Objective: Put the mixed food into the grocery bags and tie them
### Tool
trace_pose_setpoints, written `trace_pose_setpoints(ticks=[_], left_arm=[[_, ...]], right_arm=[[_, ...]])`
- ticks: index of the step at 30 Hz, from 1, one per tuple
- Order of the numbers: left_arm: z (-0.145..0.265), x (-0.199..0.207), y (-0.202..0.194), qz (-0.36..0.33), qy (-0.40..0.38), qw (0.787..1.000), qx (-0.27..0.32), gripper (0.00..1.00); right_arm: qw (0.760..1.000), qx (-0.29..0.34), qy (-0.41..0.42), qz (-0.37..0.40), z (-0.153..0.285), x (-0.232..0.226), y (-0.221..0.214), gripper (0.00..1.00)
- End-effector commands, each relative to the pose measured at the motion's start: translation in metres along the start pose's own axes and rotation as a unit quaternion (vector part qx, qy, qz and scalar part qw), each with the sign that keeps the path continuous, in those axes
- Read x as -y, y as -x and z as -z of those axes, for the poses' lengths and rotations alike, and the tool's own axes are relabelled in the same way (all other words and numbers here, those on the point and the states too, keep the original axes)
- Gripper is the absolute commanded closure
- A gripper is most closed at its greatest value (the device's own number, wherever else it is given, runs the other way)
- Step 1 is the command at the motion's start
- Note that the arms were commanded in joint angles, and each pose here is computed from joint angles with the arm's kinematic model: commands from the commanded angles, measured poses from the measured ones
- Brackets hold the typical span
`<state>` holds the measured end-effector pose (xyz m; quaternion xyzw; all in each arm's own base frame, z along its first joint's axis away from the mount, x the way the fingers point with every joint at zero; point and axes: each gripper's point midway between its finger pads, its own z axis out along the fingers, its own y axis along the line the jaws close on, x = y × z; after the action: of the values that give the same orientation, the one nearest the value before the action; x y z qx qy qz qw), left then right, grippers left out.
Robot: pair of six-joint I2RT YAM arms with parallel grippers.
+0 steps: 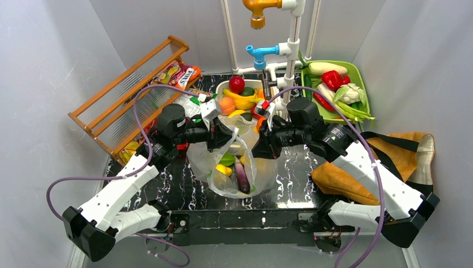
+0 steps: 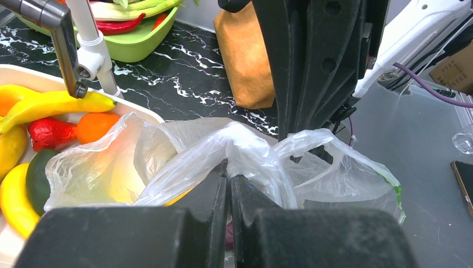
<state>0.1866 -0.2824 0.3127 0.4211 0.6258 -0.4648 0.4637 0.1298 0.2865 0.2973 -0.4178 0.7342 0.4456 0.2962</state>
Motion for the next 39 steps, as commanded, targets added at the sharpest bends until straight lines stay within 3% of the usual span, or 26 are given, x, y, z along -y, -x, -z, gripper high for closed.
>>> trace_pose_setpoints(ticks=[1,5,11,17,26,32,39], left_arm=[[-0.001,0.004,0.022,-0.009,-0.006,1.000,0.028,1.00],[-0.002,0.002,0.024,-0.005,0.000,1.000,0.030,1.00],[-0.004,-0.005,0.037,0.019,0.020,0.998,0.053,1.00],[-0.005,-0.011,0.034,0.033,0.036,0.997,0.052,1.00],[-0.004,-0.045,0.031,0.056,0.126,0.989,0.054,1.00],[-0.007,-0.058,0.035,0.055,0.152,0.985,0.058,1.00],[-0.008,-0.075,0.039,0.055,0.186,0.979,0.062,1.00]], right_arm=[[0.999,0.030,0.034,0.020,-0.003,-0.011,0.019,0.85],[0.997,0.029,0.072,0.026,-0.005,-0.021,0.024,0.85],[0.993,0.049,0.105,0.032,-0.014,-0.028,0.042,0.78],[0.991,0.084,0.101,0.019,-0.028,-0.018,0.059,0.70],[0.988,0.142,0.063,-0.022,-0.039,0.000,0.078,0.52],[0.985,0.144,0.059,-0.069,-0.054,0.011,0.078,0.48],[0.975,0.189,0.048,-0.108,-0.061,0.019,0.097,0.45]])
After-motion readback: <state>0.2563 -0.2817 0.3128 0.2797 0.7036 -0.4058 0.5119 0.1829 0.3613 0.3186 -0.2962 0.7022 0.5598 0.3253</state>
